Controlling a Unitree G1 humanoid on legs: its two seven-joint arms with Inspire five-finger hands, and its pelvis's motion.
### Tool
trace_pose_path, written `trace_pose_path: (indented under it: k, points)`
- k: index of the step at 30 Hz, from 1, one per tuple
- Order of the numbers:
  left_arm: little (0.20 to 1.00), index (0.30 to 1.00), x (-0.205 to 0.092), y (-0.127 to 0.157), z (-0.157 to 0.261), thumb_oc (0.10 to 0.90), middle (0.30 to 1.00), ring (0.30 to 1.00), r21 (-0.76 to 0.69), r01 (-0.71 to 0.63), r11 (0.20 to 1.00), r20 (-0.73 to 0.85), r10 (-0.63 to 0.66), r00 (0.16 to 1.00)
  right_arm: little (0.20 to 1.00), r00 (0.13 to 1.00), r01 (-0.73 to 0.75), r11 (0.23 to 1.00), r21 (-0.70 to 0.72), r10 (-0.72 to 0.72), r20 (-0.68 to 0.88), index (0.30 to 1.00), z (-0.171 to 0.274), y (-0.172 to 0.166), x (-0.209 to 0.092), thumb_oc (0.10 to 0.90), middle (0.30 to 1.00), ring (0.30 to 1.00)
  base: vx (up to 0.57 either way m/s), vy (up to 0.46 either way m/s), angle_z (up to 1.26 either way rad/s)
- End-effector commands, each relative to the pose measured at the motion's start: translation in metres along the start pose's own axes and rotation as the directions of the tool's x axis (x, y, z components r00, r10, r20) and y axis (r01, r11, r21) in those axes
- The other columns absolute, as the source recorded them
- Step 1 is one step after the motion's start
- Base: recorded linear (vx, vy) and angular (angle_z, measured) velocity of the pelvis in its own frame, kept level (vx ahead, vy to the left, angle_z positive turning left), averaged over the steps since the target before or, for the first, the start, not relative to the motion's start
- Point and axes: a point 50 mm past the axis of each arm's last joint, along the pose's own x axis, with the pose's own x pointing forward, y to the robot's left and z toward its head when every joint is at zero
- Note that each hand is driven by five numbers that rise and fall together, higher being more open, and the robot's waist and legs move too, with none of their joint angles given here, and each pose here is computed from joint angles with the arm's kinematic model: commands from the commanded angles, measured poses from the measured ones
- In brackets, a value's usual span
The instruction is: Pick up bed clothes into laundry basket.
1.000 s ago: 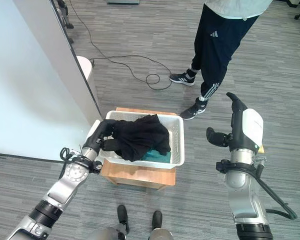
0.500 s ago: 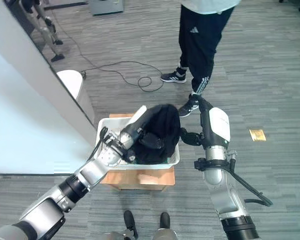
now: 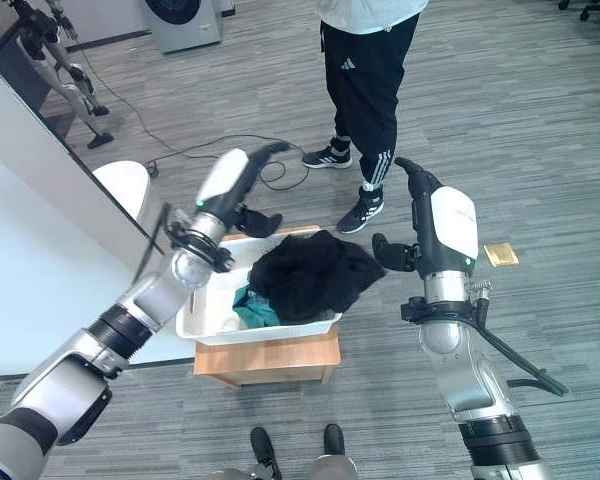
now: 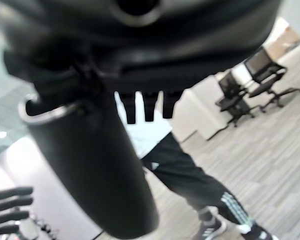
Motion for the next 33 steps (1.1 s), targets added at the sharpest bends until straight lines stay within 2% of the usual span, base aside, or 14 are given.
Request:
trace_pose_path:
  k: [1,3,6,10,13,14,16,17,19,20,27,33]
  points:
    - [0.9,0.9,0.035,0.052,0.037,0.8,0.9,0.9,0.091,-0.191,0.977,0.131,0.178,0.975,0.9,0.964,0.171,0.984,0.041,-0.175,0.198,0.9,0.033,-0.041,0.018,0.8,0.9,0.9,0.0,0.0,0.0]
    - [0.9,0.9,0.035,0.058,0.036,0.8,0.9,0.9,0.101,-0.205,0.974,0.13,0.191,0.973,0.9,0.969,0.161,0.986,0.037,-0.165,0.182,0.9,0.03,-0.04,0.016,0.8,0.9,0.9,0.0,-0.001,0.06]
    - [0.9,0.9,0.039,0.087,0.053,0.8,0.9,0.9,0.119,-0.297,0.947,0.214,0.268,0.939,0.9,0.974,0.156,0.988,0.022,-0.157,0.162,0.9,0.023,-0.041,0.016,0.8,0.9,0.9,0.0,0.002,0.11]
    - [0.9,0.9,0.037,0.099,0.077,0.8,0.9,0.9,0.035,-0.339,0.94,0.304,0.313,0.9,0.9,0.971,0.151,0.988,0.037,-0.155,0.181,0.9,0.027,-0.04,0.022,0.8,0.9,0.9,0.02,0.012,0.12]
    - [0.9,0.9,0.022,0.087,0.088,0.8,0.9,0.9,-0.153,-0.268,0.951,0.355,0.306,0.883,0.9,0.982,0.104,0.993,0.047,-0.11,0.154,0.9,0.023,-0.028,0.022,0.8,0.9,0.9,0.01,0.027,0.13]
    - [0.9,0.9,0.021,0.087,0.086,0.8,0.9,0.9,-0.155,-0.266,0.951,0.352,0.305,0.885,0.9,0.982,0.101,0.994,0.046,-0.106,0.153,0.9,0.023,-0.027,0.021,0.8,0.9,0.9,0.01,0.012,0.03]
    - [0.9,0.9,0.004,0.068,0.082,0.8,0.9,0.9,-0.335,-0.17,0.927,0.339,0.287,0.896,0.9,0.995,0.061,0.998,0.028,-0.063,0.081,0.9,0.008,-0.016,0.015,0.8,0.9,0.9,0.01,0.012,0.06]
    - [0.9,0.9,0.003,0.067,0.08,0.8,0.9,0.9,-0.338,-0.167,0.926,0.336,0.285,0.898,0.9,0.995,0.057,0.998,0.026,-0.059,0.08,0.9,0.008,-0.015,0.014,0.8,0.9,0.9,0.01,0.007,0.1]
    - [0.9,0.9,-0.015,0.05,0.075,0.8,0.9,0.9,-0.472,-0.069,0.879,0.329,0.249,0.911,0.9,0.999,0.002,1.0,0.015,-0.002,-0.047,0.9,-0.016,0.002,0.0,0.8,0.9,0.9,0.01,0.005,0.16]
    - [0.9,0.9,-0.022,0.047,0.069,0.8,0.9,0.9,-0.514,-0.063,0.856,0.31,0.254,0.916,0.9,0.995,-0.017,1.0,0.016,0.019,-0.094,0.9,-0.024,0.008,-0.007,0.8,0.9,0.9,0.01,0.004,0.12]
    - [0.9,0.9,-0.057,0.042,0.047,0.8,0.9,0.9,-0.64,-0.04,0.767,0.253,0.26,0.932,0.9,0.95,-0.103,0.995,-0.016,0.094,-0.298,0.9,-0.061,0.027,-0.042,0.8,0.9,0.9,-0.02,-0.015,0.12]
    - [0.9,0.9,-0.068,0.034,0.037,0.8,0.9,0.9,-0.678,-0.015,0.735,0.221,0.223,0.949,0.9,0.902,-0.16,0.987,0.0,0.146,-0.406,0.9,-0.081,0.04,-0.057,0.8,0.9,0.9,-0.02,-0.01,0.1]
